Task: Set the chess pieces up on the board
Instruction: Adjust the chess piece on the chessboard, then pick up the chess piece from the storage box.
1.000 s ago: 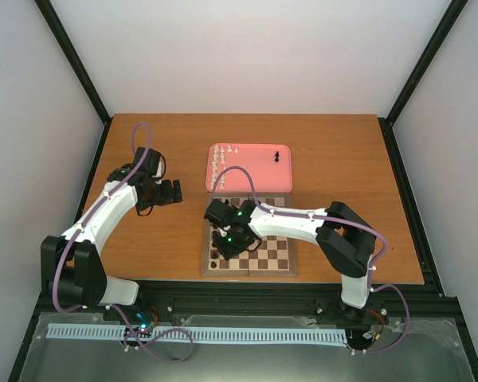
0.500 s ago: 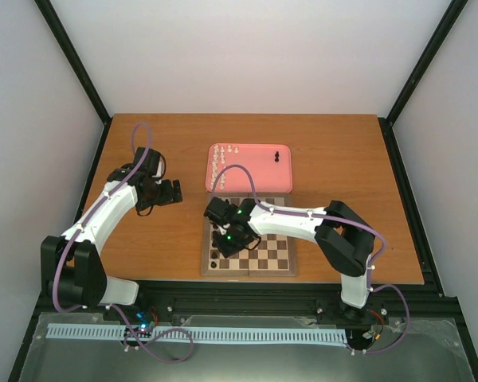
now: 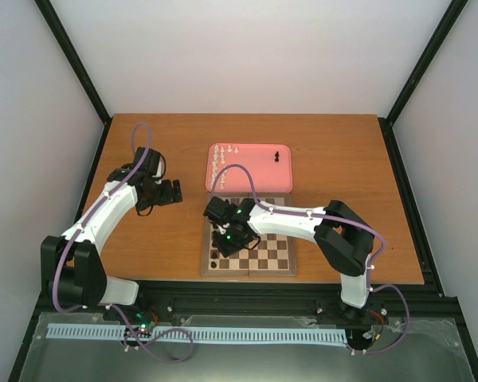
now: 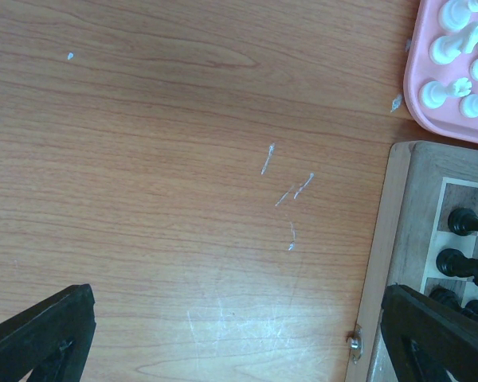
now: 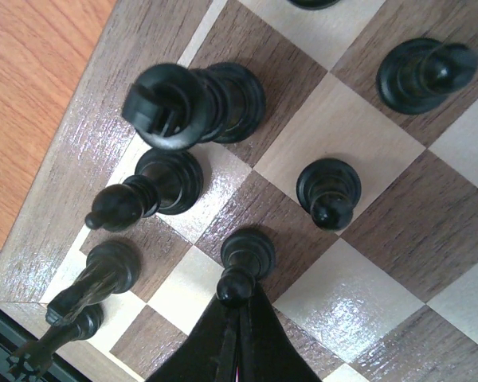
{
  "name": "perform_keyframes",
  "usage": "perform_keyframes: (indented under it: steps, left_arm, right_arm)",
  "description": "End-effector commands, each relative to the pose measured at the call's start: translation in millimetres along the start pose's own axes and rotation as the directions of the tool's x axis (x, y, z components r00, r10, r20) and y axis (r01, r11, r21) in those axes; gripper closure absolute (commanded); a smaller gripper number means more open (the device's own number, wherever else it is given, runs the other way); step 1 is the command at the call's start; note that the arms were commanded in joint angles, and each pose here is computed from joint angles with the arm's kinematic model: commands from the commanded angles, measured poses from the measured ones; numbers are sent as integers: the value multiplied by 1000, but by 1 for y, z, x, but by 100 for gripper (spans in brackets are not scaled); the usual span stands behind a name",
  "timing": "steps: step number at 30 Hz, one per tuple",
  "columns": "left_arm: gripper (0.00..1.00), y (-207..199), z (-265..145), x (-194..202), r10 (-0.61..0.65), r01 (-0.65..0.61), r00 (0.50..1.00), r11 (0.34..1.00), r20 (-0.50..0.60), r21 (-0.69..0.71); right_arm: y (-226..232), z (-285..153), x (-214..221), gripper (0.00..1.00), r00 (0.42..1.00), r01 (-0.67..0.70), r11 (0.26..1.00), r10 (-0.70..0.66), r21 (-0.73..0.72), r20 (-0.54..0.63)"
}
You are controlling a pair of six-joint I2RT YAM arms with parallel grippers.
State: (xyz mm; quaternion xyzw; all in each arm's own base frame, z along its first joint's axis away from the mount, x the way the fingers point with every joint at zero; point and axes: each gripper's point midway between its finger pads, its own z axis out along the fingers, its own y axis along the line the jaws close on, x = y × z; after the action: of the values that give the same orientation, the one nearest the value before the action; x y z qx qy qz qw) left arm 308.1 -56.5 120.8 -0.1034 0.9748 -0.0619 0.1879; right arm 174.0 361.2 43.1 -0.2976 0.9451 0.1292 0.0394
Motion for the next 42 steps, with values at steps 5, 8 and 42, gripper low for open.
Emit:
perform_keyframes:
  steps: [5, 8, 42]
  left_arm:
    - [0, -2, -1, -4, 19, -19, 1000, 1000, 11, 10]
    - [0, -3, -1, -4, 18, -18, 1000, 1000, 10, 15]
    - [0, -7, 10, -3, 24, -24, 999, 999, -21, 30]
  right_arm:
    - [-16, -23, 17, 94, 1000, -11, 999, 11, 48, -3]
    - [-24, -46, 18, 79, 999, -25, 995, 22, 92, 36]
    - [-335, -68, -218, 45, 833, -493, 834, 371, 247, 410]
